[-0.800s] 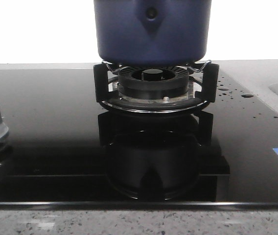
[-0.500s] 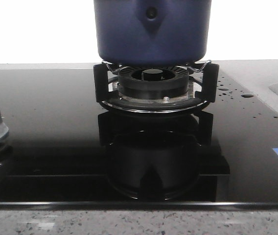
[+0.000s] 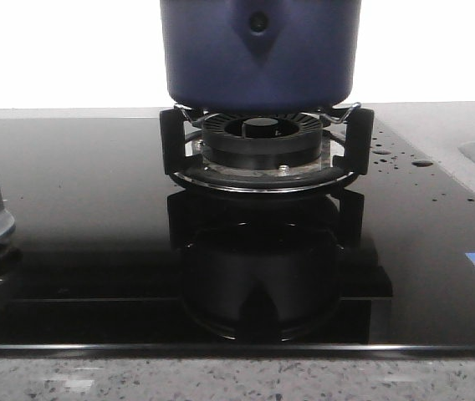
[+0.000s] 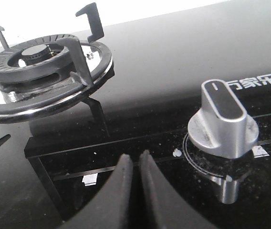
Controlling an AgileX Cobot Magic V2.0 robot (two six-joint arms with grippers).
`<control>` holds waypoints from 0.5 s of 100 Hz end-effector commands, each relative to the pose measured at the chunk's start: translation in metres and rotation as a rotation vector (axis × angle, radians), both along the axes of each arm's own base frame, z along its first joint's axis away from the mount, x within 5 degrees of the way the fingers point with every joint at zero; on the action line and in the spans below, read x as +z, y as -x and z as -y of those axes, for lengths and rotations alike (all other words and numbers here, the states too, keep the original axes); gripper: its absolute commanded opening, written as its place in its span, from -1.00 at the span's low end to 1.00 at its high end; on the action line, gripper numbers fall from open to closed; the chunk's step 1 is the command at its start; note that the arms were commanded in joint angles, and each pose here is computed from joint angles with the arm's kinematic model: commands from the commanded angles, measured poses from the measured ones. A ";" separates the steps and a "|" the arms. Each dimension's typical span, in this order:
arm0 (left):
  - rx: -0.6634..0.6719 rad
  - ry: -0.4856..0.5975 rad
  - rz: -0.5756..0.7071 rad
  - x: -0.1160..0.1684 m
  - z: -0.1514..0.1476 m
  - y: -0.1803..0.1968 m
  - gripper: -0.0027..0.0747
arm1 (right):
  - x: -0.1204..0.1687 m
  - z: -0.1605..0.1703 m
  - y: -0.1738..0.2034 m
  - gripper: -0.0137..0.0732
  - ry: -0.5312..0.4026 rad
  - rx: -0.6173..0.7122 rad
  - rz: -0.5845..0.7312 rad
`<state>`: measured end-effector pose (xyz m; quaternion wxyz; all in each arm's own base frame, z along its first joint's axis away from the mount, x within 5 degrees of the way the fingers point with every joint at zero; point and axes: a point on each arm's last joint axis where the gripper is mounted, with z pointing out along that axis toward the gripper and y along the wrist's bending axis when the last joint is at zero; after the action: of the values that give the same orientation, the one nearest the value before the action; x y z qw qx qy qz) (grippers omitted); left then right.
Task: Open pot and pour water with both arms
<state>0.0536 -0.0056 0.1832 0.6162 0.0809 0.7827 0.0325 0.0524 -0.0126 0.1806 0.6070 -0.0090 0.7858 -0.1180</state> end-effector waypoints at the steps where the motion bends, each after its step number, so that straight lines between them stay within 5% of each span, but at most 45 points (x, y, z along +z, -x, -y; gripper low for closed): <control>1: 0.012 0.028 0.016 -0.011 0.000 0.000 -0.98 | -0.004 0.001 0.000 -0.84 0.066 0.004 0.026; 8: 0.013 0.028 0.017 -0.011 0.000 0.000 -0.98 | 0.003 -0.001 -0.002 -0.84 0.107 0.027 0.103; 20: 0.013 0.057 0.026 -0.010 0.000 0.000 -0.98 | 0.024 -0.008 -0.003 -0.84 0.020 0.089 0.345; 25: 0.017 0.188 0.066 -0.005 0.002 -0.001 -0.98 | 0.032 -0.010 -0.002 -0.83 -0.027 0.105 0.438; 35: 0.053 0.615 0.165 0.007 0.003 -0.002 -0.98 | 0.042 -0.008 0.001 -0.84 -0.185 0.098 0.571; 50: 0.177 0.950 0.305 0.017 -0.010 -0.002 -0.98 | 0.039 -0.004 0.001 -0.83 -0.419 0.051 0.577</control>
<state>0.0561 -0.0081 0.2059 0.6769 -0.1641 0.6836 -0.2180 0.0542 -0.0059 0.2196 0.7758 0.0842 0.6248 0.0237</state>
